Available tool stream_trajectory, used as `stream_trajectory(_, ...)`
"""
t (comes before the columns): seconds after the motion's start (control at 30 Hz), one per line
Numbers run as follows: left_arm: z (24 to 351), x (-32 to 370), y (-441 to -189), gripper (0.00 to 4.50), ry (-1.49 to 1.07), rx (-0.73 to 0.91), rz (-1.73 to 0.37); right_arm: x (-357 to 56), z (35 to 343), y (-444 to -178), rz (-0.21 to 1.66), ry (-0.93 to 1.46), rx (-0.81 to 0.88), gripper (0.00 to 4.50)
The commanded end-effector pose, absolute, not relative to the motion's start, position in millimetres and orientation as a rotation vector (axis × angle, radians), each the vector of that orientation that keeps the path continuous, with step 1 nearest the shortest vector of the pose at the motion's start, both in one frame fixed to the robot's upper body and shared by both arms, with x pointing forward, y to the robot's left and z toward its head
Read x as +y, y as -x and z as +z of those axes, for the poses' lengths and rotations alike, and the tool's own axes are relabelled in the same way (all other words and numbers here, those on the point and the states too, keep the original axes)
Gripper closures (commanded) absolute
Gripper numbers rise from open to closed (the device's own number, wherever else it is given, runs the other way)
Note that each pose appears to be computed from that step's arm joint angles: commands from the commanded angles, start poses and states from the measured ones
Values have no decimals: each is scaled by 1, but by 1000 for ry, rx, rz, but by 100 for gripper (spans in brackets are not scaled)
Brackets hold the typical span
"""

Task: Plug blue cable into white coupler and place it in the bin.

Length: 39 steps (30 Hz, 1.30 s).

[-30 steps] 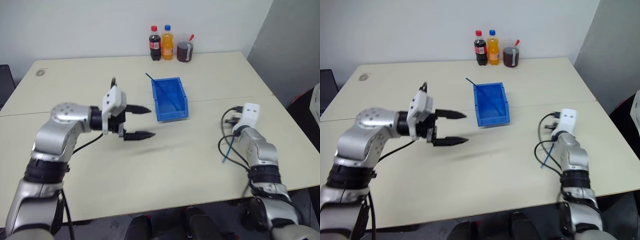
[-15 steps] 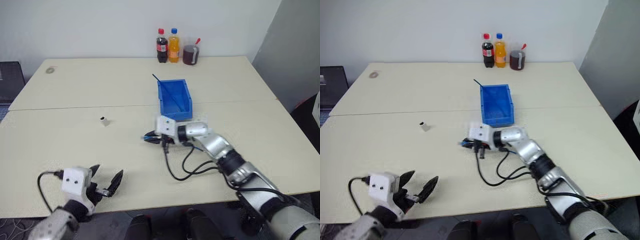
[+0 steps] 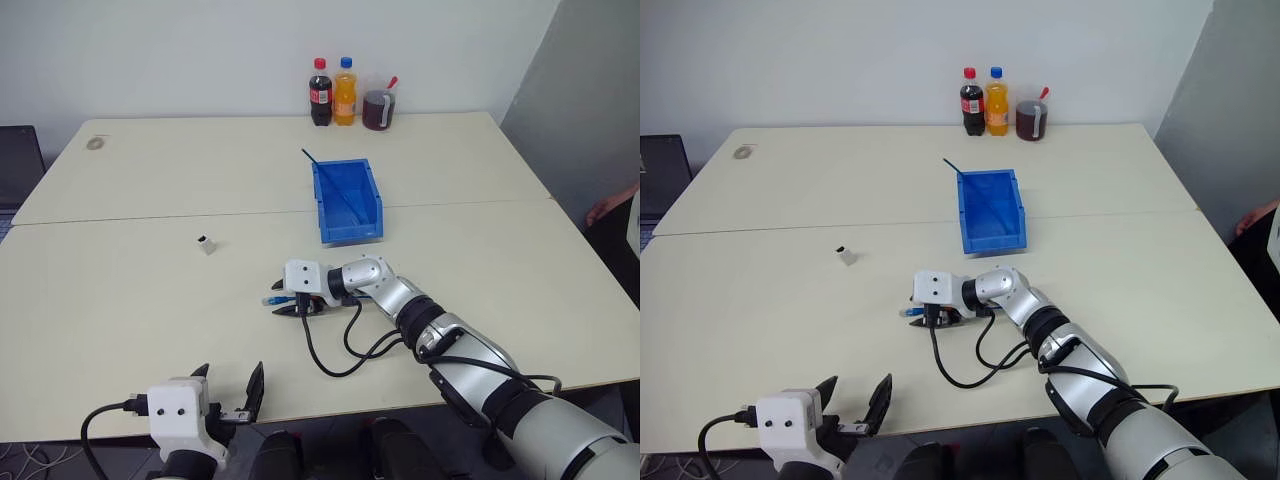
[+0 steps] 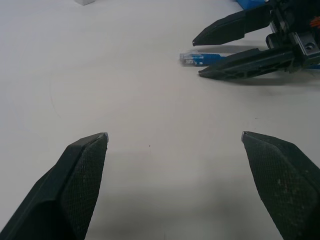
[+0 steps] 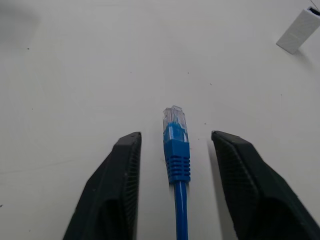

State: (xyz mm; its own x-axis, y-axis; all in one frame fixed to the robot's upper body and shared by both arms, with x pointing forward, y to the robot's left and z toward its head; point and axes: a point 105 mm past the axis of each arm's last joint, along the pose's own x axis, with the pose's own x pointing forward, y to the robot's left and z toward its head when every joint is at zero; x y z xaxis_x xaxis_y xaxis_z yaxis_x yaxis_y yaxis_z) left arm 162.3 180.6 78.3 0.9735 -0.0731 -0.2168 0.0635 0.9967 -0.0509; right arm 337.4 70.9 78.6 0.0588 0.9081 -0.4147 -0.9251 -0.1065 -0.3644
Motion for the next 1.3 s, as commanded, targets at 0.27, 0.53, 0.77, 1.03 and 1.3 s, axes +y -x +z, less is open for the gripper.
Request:
stream_trajectory(0.27,109,207,-237,0,-281,221,-692,-50,135,-296,1369,241,150,3)
stream_trajectory(0.53,93,210,-299,0,-380,352,-1083,-83,135,-258,1251,187,270,3)
stream_trajectory(0.77,64,203,-326,0,-466,466,-1277,-102,128,-258,1072,181,295,3)
stream_trajectory(1.03,58,193,-321,161,-481,481,-1411,-107,130,-252,1002,152,296,0)
stream_trajectory(1.3,45,195,-313,329,-481,553,-1438,-104,131,-254,1000,169,287,0)
